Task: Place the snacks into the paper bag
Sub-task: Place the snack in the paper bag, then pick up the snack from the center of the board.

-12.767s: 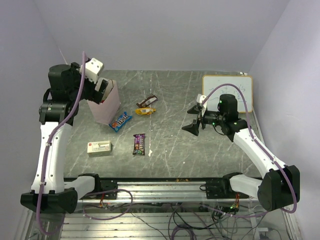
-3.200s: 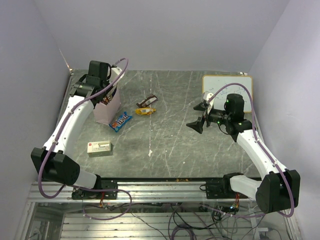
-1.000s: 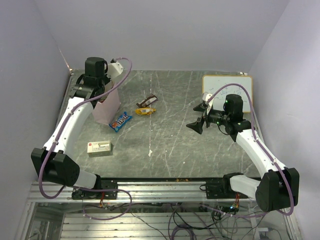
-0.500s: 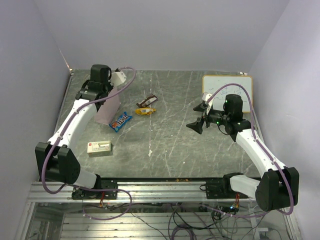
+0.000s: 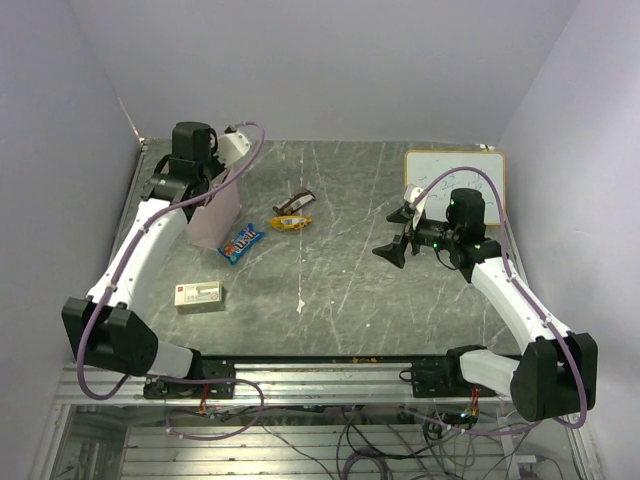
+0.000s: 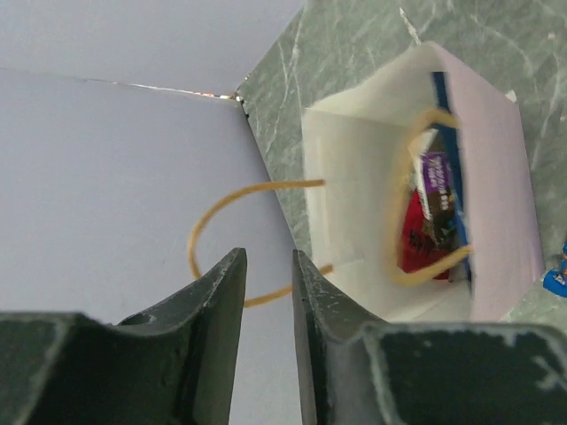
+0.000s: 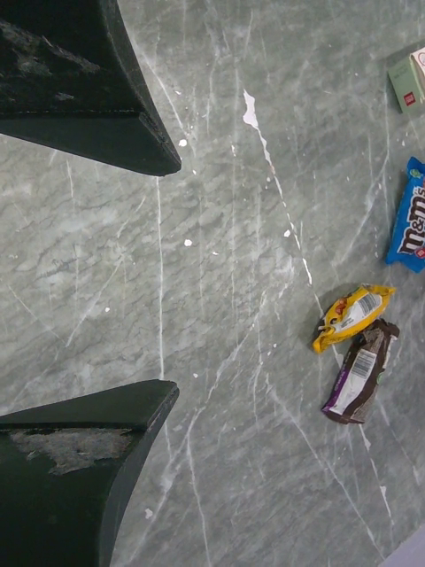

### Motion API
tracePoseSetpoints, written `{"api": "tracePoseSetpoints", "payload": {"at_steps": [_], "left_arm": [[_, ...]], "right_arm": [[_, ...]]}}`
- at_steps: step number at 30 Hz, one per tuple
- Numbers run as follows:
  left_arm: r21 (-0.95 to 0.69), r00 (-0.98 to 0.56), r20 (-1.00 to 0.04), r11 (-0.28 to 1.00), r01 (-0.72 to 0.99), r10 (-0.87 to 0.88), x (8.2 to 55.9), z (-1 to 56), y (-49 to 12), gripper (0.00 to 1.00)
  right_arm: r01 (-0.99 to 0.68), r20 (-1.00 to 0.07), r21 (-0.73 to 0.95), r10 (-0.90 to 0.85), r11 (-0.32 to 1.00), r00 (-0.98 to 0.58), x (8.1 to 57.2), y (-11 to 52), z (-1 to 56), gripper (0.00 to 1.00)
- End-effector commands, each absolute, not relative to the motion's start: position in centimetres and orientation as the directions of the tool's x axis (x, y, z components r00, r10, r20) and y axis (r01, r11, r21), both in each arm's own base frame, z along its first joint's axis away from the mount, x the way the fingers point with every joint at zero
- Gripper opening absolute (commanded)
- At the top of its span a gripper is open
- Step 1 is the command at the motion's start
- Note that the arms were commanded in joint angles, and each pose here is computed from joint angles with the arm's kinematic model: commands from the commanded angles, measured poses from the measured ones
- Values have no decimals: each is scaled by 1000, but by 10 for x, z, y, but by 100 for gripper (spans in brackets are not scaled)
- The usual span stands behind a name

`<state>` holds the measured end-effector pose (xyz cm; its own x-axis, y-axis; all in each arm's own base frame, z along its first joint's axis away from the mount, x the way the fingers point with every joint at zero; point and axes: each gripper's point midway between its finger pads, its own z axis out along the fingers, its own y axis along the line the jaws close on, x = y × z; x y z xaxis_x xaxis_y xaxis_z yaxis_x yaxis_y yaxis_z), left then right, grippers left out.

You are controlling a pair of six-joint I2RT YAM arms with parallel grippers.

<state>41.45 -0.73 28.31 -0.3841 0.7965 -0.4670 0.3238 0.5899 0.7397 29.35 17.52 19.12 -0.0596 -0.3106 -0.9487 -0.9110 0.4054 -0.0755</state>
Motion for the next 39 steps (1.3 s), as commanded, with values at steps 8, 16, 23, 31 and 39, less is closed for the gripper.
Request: {"api": "tracePoseSetpoints", "payload": {"at_steps": [8, 16, 23, 31, 39], "left_arm": [[581, -223, -739, 768, 269, 636, 384, 352, -36, 74], [434, -158, -825, 787, 437, 543, 373, 350, -82, 95], [478, -110, -744, 640, 601, 659, 373, 310, -138, 96], [443, -199, -565, 497, 746, 801, 379, 219, -175, 91], [383, -345, -367, 478, 791, 864, 380, 129, -162, 87]], "right_arm": [[-907, -950, -87, -310, 412, -50, 295, 173, 193, 100], [-905, -956, -90, -291, 417, -39, 294, 173, 202, 100], [-878, -961, -102, -274, 468, -34, 299, 166, 212, 100], [-860, -964, -118, -266, 496, -21, 302, 160, 219, 100], [-864, -962, -104, -271, 493, -39, 304, 160, 212, 100]]}}
